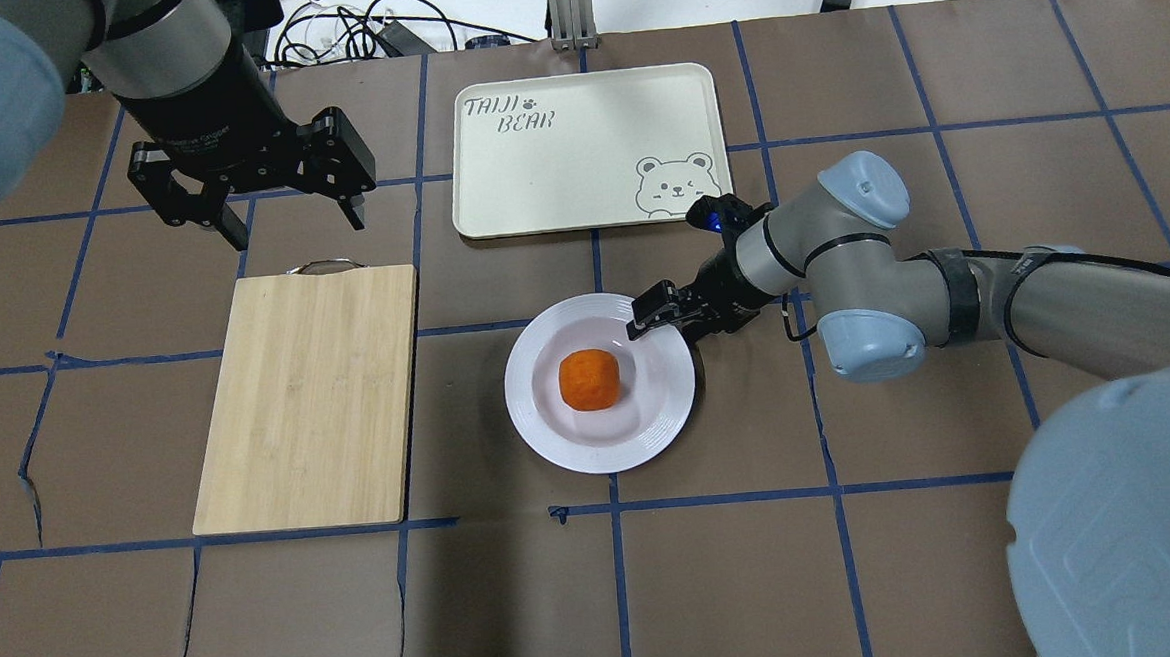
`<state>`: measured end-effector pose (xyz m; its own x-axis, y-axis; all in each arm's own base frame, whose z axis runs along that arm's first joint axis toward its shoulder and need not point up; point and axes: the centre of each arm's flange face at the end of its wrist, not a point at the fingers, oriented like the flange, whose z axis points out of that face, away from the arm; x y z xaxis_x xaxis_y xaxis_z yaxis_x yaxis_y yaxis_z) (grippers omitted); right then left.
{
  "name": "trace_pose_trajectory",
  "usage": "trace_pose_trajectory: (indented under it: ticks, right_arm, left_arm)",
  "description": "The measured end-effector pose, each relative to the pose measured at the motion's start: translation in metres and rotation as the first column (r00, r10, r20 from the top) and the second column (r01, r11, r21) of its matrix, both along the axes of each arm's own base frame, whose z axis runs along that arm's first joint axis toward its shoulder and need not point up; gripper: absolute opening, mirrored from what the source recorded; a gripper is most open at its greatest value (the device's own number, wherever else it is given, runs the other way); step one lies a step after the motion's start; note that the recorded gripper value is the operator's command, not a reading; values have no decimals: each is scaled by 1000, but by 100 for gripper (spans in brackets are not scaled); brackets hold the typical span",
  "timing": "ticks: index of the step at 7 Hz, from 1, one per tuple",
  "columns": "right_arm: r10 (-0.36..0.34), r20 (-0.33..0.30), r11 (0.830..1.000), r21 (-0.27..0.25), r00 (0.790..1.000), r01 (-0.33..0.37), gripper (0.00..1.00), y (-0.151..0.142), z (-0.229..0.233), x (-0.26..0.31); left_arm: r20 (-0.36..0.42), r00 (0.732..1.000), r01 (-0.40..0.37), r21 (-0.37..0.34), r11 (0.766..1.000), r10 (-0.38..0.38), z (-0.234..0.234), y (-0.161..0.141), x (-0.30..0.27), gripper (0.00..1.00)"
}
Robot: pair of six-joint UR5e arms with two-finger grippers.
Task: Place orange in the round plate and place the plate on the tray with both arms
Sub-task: 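Lower the right gripper to the plate rim and grasp the rim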
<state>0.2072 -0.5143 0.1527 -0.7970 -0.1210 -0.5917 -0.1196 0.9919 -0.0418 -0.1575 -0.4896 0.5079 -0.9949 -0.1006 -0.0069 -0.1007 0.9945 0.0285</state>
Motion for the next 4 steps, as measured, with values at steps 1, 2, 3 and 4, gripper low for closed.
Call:
trace_pose_trajectory:
  ticks: [1,2,3,4]
  right_arm:
    - [19,0,1000,-5,1000,-19,85,3,0,8]
    - [29,0,1000,-11,1000,-29,77,4,1,12]
    - [36,0,999,-17,999,-36,61,5,2,14]
    - [47,0,999,-23,999,-47,37,6,2,15]
  left_arm:
    - [-1,1000,2,-16,1000,-2,1,-2,1,100]
    - [-1,1000,1,-29,1000,-1,2,-3,2,100]
    - [-2,1000,1,-42,999,-1,3,-2,2,100]
    - [-3,1000,1,-49,999,-1,3,-1,2,100]
